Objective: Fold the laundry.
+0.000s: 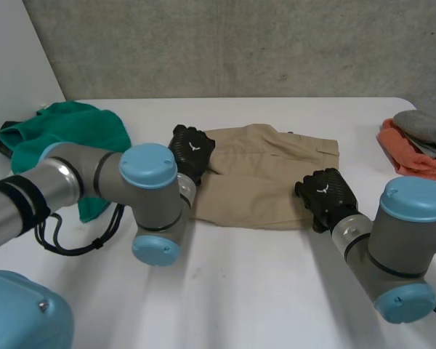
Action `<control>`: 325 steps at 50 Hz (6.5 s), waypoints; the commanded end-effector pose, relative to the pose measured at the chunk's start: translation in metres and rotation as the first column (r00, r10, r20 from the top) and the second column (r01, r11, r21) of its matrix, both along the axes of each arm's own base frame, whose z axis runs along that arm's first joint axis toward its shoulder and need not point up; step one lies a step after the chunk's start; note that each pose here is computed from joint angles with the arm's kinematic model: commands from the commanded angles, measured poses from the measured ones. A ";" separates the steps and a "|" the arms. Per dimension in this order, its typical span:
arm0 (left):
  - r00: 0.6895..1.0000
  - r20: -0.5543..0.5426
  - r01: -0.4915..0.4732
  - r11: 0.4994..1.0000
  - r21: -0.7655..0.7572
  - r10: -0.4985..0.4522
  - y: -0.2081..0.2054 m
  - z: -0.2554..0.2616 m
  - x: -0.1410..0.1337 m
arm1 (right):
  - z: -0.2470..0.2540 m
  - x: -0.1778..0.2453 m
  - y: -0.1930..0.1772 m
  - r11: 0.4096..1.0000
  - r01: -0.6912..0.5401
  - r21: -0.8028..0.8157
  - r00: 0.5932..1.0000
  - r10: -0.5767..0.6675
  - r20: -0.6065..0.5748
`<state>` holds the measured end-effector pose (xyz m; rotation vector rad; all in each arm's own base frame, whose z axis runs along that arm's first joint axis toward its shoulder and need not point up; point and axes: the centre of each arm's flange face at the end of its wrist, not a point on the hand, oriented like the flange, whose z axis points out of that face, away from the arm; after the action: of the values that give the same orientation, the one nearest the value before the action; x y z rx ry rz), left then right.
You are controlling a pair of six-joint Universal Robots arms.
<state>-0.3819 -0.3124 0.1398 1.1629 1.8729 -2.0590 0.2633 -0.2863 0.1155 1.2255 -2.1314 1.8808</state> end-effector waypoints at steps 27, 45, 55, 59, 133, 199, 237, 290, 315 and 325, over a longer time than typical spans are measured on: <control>0.991 -0.086 0.121 0.940 0.318 -0.099 0.069 -0.009 0.069 | 0.012 -0.001 -0.019 0.999 0.022 -0.024 0.999 -0.021 0.030; 0.992 -0.108 0.091 0.960 0.265 -0.064 0.002 -0.040 0.049 | 0.008 -0.003 -0.011 0.999 0.010 0.033 1.000 -0.010 0.005; 0.992 -0.101 0.094 0.967 0.237 -0.072 -0.009 -0.047 0.043 | 0.008 -0.001 -0.010 1.000 0.004 0.030 1.000 -0.005 0.002; 0.991 -0.110 0.094 0.972 0.214 -0.071 -0.011 -0.044 0.043 | 0.009 -0.001 -0.012 1.000 0.004 0.023 1.000 -0.004 0.003; 0.981 -0.191 -0.042 0.933 -0.359 -0.030 -0.028 0.133 0.021 | 0.153 0.036 -0.118 0.826 0.101 -0.555 0.991 -0.036 0.126; 0.974 -0.008 0.220 0.935 0.278 -0.227 0.033 0.034 0.054 | 0.053 -0.047 0.108 0.947 -0.054 0.316 0.894 0.187 -0.407; 0.970 0.236 -0.147 0.904 0.402 0.052 0.054 -0.011 0.101 | 0.045 -0.044 0.100 0.955 -0.031 0.296 0.925 0.140 -0.354; 0.996 0.008 -0.085 0.982 0.170 0.085 0.094 0.039 0.072 | 0.068 -0.018 0.029 0.997 -0.027 -0.076 0.974 0.009 -0.226; 0.985 0.023 -0.154 0.939 -0.308 0.169 -0.024 0.008 0.015 | 0.025 0.033 -0.104 0.883 0.029 -0.469 0.997 -0.057 -0.046; 0.989 -0.069 -0.145 0.956 -0.255 0.131 0.017 0.050 0.036 | 0.061 0.006 -0.042 0.998 0.038 -0.053 0.998 -0.036 0.044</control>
<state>-0.3587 -0.3195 0.1694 0.9232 1.5315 -2.1455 0.2831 -0.3661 0.1604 1.1068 -1.7557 2.0907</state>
